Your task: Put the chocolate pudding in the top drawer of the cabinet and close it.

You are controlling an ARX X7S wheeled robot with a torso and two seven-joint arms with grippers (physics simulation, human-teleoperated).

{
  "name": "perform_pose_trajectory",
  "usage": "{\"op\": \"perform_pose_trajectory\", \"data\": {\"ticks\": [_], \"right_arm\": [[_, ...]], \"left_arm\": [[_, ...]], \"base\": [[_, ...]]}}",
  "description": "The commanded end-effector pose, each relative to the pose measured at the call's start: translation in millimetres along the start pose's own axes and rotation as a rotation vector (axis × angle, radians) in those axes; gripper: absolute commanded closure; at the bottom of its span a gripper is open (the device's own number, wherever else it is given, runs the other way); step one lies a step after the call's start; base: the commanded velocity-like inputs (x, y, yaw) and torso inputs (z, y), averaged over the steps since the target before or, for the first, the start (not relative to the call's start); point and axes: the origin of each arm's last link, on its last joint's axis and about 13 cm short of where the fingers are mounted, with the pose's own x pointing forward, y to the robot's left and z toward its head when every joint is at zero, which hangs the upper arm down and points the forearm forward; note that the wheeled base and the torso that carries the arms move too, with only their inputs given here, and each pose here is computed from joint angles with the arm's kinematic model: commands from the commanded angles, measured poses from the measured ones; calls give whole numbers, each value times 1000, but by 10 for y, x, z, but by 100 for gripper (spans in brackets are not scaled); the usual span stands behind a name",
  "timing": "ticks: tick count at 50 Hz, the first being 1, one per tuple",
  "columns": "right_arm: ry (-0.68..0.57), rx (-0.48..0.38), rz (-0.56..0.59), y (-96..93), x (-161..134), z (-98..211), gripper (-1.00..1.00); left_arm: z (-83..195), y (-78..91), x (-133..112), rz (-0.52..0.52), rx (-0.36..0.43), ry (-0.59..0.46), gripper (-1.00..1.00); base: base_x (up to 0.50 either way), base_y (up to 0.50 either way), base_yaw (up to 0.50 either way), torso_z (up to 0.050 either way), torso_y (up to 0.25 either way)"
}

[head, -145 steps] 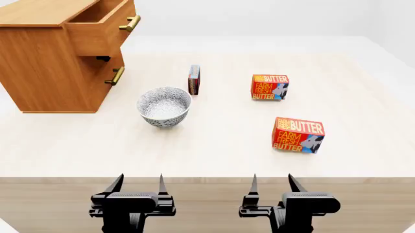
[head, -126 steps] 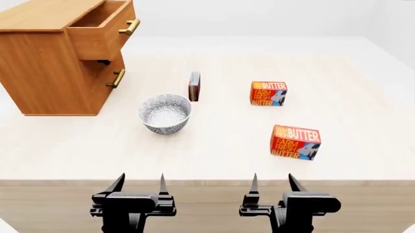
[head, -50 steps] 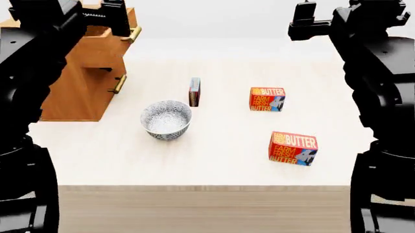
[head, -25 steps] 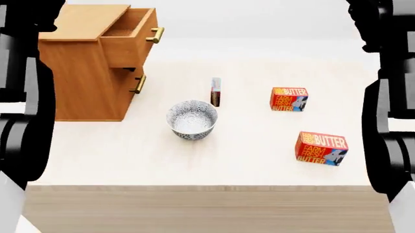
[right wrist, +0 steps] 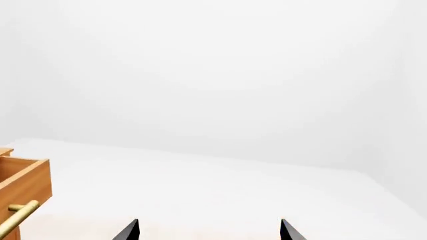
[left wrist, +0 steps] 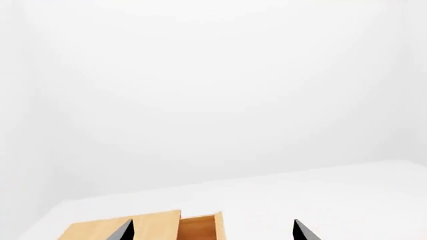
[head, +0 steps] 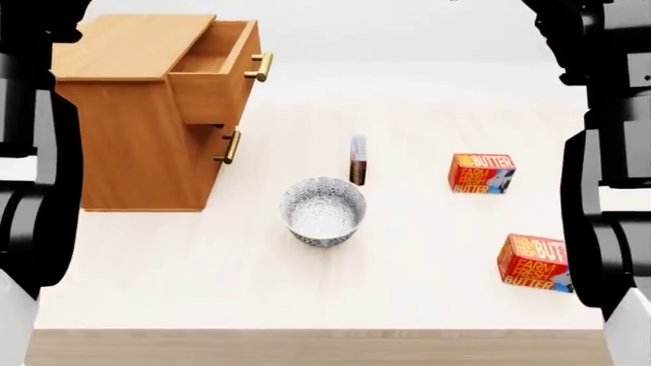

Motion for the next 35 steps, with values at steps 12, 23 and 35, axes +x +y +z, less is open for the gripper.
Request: {"op": "perform_pose_trajectory", "data": {"ticks": [12,23,35], "right_arm": [[12,7,21,40,-8,-30,-100],[21,9,24,52,-4,-75,-100],[33,18,23,46,-15,-84,-100]], "left_arm": [[101,-28,-70,-14,6,2,-100],[122,-40,-85,-18,11,2,-100],[106,-49,-57,-20,17,1,-100]], "base": [[500,0,0,0,0],[500,0,0,0,0],[333,0,0,0,1]]}}
